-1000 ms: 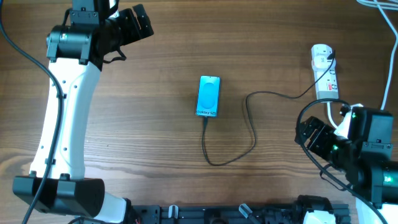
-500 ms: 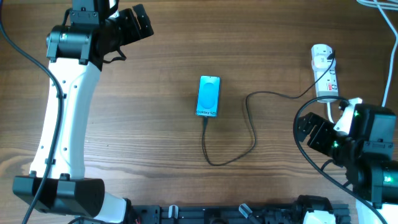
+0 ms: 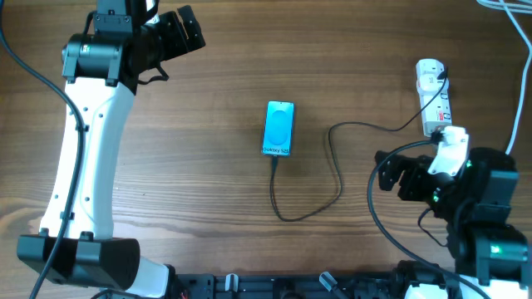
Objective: Plug charger to phone and switch on socket
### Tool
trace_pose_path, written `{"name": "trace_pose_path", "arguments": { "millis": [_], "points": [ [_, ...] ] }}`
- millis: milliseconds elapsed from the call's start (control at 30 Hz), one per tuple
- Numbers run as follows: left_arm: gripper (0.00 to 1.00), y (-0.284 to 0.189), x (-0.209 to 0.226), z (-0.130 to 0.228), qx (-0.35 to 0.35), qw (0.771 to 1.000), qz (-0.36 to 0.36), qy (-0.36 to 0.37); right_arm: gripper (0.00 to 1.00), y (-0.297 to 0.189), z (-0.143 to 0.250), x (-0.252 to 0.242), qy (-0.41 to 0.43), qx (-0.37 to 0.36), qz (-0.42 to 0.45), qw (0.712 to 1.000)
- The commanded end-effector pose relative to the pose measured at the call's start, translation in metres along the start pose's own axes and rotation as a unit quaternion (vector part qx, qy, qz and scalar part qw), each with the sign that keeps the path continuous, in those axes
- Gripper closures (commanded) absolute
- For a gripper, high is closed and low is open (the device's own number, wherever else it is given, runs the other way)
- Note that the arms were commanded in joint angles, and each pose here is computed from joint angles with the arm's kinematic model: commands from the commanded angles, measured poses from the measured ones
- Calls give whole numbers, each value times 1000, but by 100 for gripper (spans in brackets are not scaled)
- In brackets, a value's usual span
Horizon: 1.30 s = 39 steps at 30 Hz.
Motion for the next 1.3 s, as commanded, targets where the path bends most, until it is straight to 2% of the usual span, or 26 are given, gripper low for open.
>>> {"name": "trace_pose_path", "arguments": {
  "millis": [0, 567, 767, 967, 1267],
  "points": [
    [0, 4, 3, 1, 2, 1000, -9, 1, 0, 11, 12, -2, -9, 21, -22, 999],
    [0, 4, 3, 1, 2, 1000, -9, 1, 0, 12, 3, 4, -58, -18, -43, 997],
    [0, 4, 3, 1, 2, 1000, -9, 1, 0, -6, 15, 14, -130, -143, -71, 979],
    [0, 4, 3, 1, 2, 1000, -9, 1, 0, -9, 37, 4, -147, -206, -79, 964],
    [0, 4, 3, 1, 2, 1000, -9, 1, 0, 17, 45, -6, -175, -309, -117, 927]
  ]
}}
Point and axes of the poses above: each gripper's point midway between its finger pads, its own y axis out along the fingers, its own x axis along the line the jaws close on, z = x × y, the point moved 8 cm from there along -y, back along the fingers, and after that the axes turned 9 degrees about y, right-handed, at the moved point
